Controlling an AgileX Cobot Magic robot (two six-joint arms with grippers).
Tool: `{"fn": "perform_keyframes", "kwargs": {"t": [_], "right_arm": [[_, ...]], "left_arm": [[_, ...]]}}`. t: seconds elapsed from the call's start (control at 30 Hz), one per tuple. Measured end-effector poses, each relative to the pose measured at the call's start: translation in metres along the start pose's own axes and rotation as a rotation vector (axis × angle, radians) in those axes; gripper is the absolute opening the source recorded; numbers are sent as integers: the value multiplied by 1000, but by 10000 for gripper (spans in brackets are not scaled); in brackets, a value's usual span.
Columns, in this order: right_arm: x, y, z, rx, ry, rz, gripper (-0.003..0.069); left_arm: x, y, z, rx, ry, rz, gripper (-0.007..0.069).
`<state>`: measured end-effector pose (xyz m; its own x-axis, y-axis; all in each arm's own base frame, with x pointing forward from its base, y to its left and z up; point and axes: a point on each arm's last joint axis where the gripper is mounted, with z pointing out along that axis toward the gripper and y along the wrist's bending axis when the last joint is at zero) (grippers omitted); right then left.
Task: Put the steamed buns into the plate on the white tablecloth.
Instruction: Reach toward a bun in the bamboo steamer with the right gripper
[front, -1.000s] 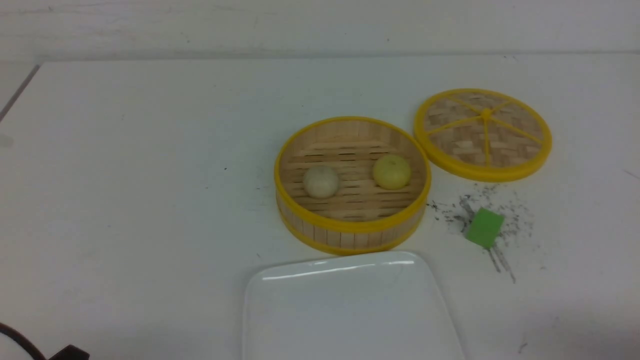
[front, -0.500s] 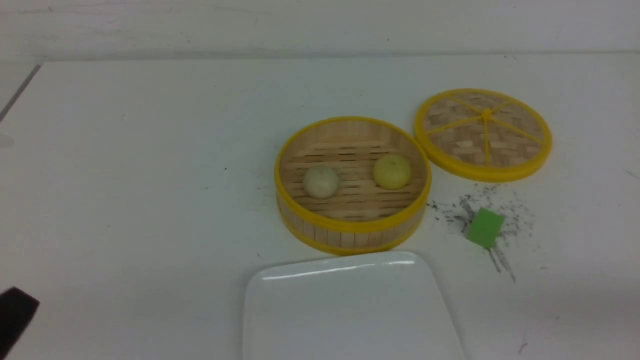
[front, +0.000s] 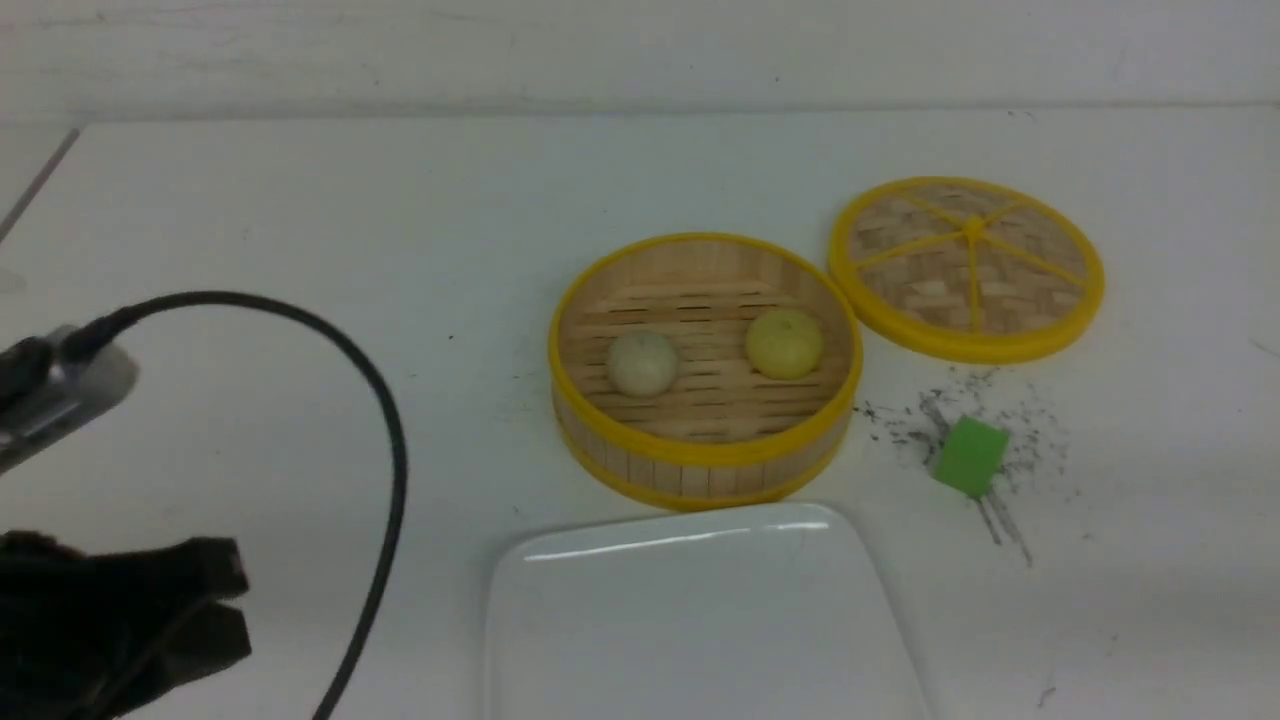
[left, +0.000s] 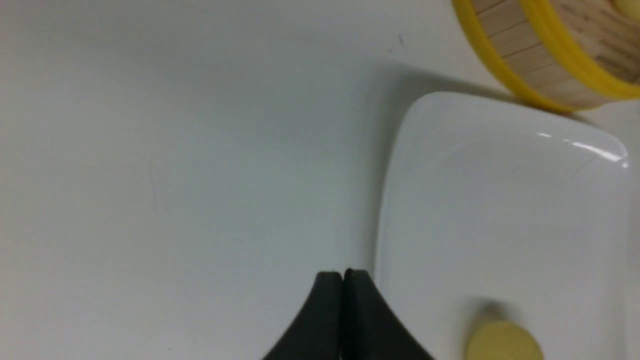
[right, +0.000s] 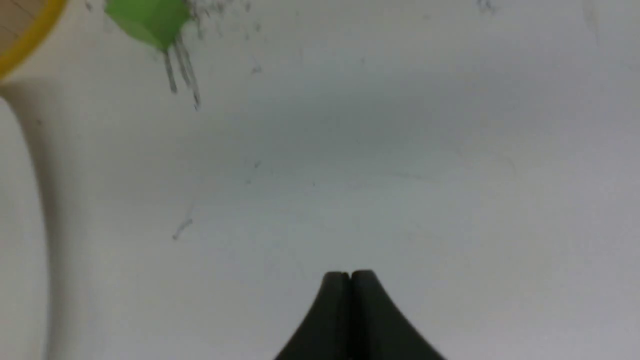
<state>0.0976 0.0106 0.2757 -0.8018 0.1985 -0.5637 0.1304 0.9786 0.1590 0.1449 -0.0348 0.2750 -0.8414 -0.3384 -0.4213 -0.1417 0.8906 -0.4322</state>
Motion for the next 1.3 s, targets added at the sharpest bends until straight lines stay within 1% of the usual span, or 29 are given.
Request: {"fn": "perform_keyframes", "kwargs": {"t": [0.07, 0.17, 0.2, 0.27, 0.3, 0.33, 0.37, 0.4, 0.47, 0.5, 0.53, 0.57, 0.63, 0.67, 0.7, 0.73, 0.77, 0.8, 0.83, 0.9, 0.97, 1.13, 1.17, 1.27, 1.3], "right_arm": [[-3, 4, 11, -8, 72, -51, 2], [-7, 11, 27, -44, 173, -83, 4], [-7, 12, 28, -49, 180, -90, 4], [-8, 19, 43, -101, 273, -102, 10], [-8, 20, 43, -110, 280, -99, 11], [-10, 25, 50, -141, 327, -106, 20], [-11, 26, 52, -145, 338, -107, 21], [-14, 31, 57, -176, 366, -119, 34], [-19, 43, 62, -228, 415, -155, 65], [-19, 46, 64, -234, 429, -168, 69], [-21, 52, 66, -254, 455, -189, 88], [-20, 63, 72, -273, 508, -239, 120], [-16, 81, 85, -281, 596, -326, 176], [-16, 81, 86, -278, 601, -327, 181], [-16, 92, 91, -277, 630, -385, 225], [-15, 94, 93, -275, 641, -397, 230], [-19, 105, 97, -265, 648, -438, 273], [-19, 106, 99, -262, 653, -444, 277], [-28, 114, 99, -253, 637, -452, 303], [-44, 125, 98, -246, 594, -444, 328], [-58, 132, 96, -248, 552, -439, 337], [-110, 165, 94, -276, 451, -436, 344], [-109, 165, 96, -272, 462, -435, 344], [-139, 190, 113, -273, 464, -448, 345], [-143, 192, 112, -276, 453, -450, 345]], "left_arm": [[-11, -2, 11, -20, 49, 20, 47], [-23, -4, 22, -41, 113, 58, 101], [-25, -5, 24, -43, 119, 62, 106], [-37, -8, 31, -50, 153, 93, 183], [-38, -8, 32, -51, 153, 93, 189], [-44, -10, 35, -52, 160, 98, 238], [-45, -10, 35, -52, 158, 100, 244], [-49, -12, 37, -53, 168, 105, 282], [-54, -13, 41, -58, 209, 120, 328], [-54, -14, 42, -59, 220, 121, 331], [-56, -14, 45, -63, 252, 126, 343], [-59, -14, 50, -68, 296, 131, 351], [-65, -15, 59, -76, 340, 129, 357], [-66, -15, 60, -76, 341, 130, 357], [-69, -15, 65, -79, 356, 128, 358], [-69, -15, 65, -79, 357, 133, 358], [-71, -15, 70, -81, 371, 128, 358], [-71, -15, 70, -81, 372, 128, 358], [-71, -14, 71, -83, 379, 126, 358], [-70, -14, 72, -84, 385, 125, 358], [-71, -14, 72, -85, 387, 124, 358], [-72, -14, 73, -83, 376, 124, 358], [-72, -14, 73, -83, 373, 124, 358], [-74, -14, 74, -82, 353, 125, 358], [-73, -14, 74, -82, 354, 125, 358]]}}
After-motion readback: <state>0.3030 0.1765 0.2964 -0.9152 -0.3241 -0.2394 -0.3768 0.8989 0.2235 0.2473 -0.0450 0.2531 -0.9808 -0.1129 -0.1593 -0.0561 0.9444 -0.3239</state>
